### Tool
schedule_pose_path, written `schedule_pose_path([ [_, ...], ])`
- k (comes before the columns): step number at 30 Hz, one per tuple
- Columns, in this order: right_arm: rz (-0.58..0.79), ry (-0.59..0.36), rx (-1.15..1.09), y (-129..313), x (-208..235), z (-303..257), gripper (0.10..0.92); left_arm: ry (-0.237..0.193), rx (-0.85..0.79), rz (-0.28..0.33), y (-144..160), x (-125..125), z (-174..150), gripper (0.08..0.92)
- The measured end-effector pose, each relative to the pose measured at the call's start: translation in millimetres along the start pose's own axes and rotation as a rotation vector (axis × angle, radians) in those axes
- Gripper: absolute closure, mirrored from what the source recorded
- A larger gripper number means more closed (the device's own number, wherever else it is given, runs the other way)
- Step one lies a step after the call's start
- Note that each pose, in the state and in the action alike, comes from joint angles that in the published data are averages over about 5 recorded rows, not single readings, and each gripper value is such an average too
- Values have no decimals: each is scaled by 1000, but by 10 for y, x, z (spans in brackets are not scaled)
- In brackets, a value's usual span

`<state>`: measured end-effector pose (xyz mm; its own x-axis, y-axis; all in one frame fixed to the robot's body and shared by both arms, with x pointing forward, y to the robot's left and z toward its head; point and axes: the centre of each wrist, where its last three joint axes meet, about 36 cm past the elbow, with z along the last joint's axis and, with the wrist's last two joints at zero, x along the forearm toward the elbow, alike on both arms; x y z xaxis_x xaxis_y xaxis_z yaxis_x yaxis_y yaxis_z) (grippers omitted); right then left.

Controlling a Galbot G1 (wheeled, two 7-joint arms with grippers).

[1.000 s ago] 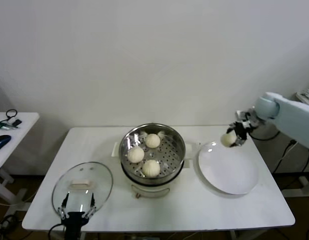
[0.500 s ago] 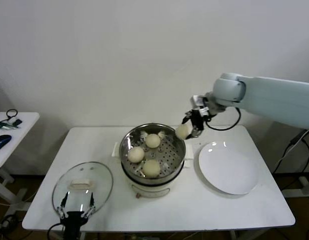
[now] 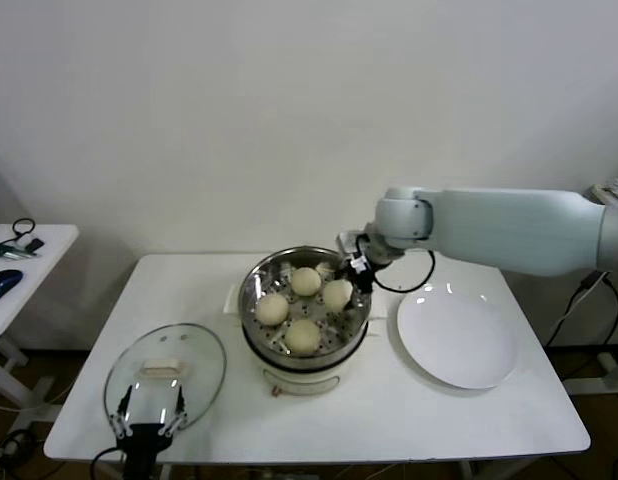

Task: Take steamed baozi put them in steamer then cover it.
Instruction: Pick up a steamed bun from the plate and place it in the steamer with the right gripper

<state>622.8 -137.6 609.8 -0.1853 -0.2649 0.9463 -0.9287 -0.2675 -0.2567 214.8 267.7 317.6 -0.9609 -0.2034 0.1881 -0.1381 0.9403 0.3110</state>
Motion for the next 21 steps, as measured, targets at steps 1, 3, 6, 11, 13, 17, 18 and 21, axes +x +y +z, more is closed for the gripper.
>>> schedule_pose_path([
  [1, -3, 3, 2, 4, -36, -10, 351, 0, 0, 1, -2, -1, -2, 177],
  [3, -9, 9, 7, 10, -101, -27, 350, 2, 0, 3, -6, 0, -4, 177],
  [6, -13, 17, 12, 11, -183, -47, 348, 5, -1, 3, -3, 2, -3, 177],
  [11, -16, 23, 15, -3, -279, -78, 330, 5, -2, -1, 12, -1, -2, 177],
  [13, -16, 21, 15, -11, -297, -89, 301, 5, -2, -3, 17, -2, -2, 177],
  [17, -16, 9, 15, -35, -285, -102, 238, 5, -2, -5, 28, 3, -10, 177],
  [18, -16, 4, 15, -44, -272, -103, 225, 5, -1, -6, 30, 4, -16, 177],
  [21, -14, -15, 14, -85, -195, -96, 204, 9, -1, -7, 33, 14, -38, 177],
])
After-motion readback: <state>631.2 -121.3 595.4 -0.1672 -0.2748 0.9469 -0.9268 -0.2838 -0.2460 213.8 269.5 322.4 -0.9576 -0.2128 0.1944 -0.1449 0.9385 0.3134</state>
